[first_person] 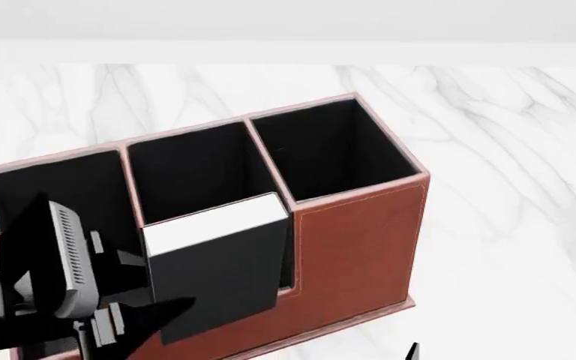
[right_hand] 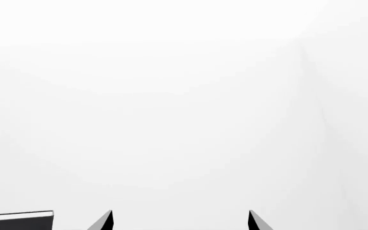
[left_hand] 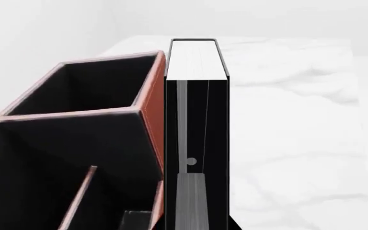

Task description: Pick up the book and place it in the back compartment of the caddy.

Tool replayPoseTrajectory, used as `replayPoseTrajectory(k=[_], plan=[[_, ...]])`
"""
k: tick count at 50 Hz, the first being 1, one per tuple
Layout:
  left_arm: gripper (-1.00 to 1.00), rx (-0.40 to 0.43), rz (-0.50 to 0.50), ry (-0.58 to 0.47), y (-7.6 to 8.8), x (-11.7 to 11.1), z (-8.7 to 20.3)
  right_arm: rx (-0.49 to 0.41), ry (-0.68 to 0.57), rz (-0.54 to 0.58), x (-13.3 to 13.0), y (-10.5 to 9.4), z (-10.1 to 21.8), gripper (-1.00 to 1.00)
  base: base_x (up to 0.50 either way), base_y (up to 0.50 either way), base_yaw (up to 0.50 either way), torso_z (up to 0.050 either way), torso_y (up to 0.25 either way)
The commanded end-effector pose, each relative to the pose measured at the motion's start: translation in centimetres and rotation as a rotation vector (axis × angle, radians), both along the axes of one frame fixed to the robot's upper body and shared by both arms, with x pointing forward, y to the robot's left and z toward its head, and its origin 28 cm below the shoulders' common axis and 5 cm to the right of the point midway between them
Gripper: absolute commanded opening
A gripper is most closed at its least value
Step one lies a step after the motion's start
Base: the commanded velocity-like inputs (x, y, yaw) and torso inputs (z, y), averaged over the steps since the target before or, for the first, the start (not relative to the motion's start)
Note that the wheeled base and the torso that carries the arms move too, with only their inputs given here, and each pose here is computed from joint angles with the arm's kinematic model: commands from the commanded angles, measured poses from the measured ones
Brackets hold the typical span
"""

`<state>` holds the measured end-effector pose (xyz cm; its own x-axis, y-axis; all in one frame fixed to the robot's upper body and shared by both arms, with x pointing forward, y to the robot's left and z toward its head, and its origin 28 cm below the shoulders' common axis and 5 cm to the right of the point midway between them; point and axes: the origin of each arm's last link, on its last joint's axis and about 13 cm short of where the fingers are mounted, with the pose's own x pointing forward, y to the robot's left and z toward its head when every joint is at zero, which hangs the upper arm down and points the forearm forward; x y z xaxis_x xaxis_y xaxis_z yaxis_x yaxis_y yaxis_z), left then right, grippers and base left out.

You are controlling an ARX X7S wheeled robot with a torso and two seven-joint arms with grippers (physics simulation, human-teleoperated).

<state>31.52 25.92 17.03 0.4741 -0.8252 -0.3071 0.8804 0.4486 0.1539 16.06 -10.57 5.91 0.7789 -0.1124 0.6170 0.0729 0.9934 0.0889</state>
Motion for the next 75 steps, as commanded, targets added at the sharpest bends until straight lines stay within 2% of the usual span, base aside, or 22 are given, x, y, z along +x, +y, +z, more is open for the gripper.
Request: replayPoseTrajectory(k=[1, 17, 37, 43, 75], plan=[[-1.00, -0.061, 0.033, -0.020, -0.2, 1.6, 1.7, -0.002, 0.005, 0.003, 0.1, 0.0, -0.1, 1.00, 0.00, 0.00, 0.00, 0.000, 0.000], [-1.00, -0.077, 0.024, -0.025, -0.1, 4.0, 1.5, -0.003, 0.005, 0.004, 0.1, 0.0, -0.1, 1.00, 0.00, 0.00, 0.00, 0.000, 0.001], [-1.00, -0.051, 0.035, -0.031, 0.2, 6.3, 0.9, -0.005, 0.008, 0.006, 0.2, 0.1, -0.2, 1.00, 0.00, 0.00, 0.00, 0.001, 0.002], [-1.00, -0.054, 0.018, -0.026, 0.1, 6.9, 0.4, -0.005, 0.008, 0.006, 0.2, 0.0, -0.2, 1.00, 0.00, 0.00, 0.00, 0.000, 0.002], [-1.00, -0.056, 0.061, 0.023, 0.4, 9.7, -2.7, -0.006, 0.014, 0.005, 0.4, 0.0, -0.4, 1.00, 0.00, 0.00, 0.00, 0.000, 0.001]])
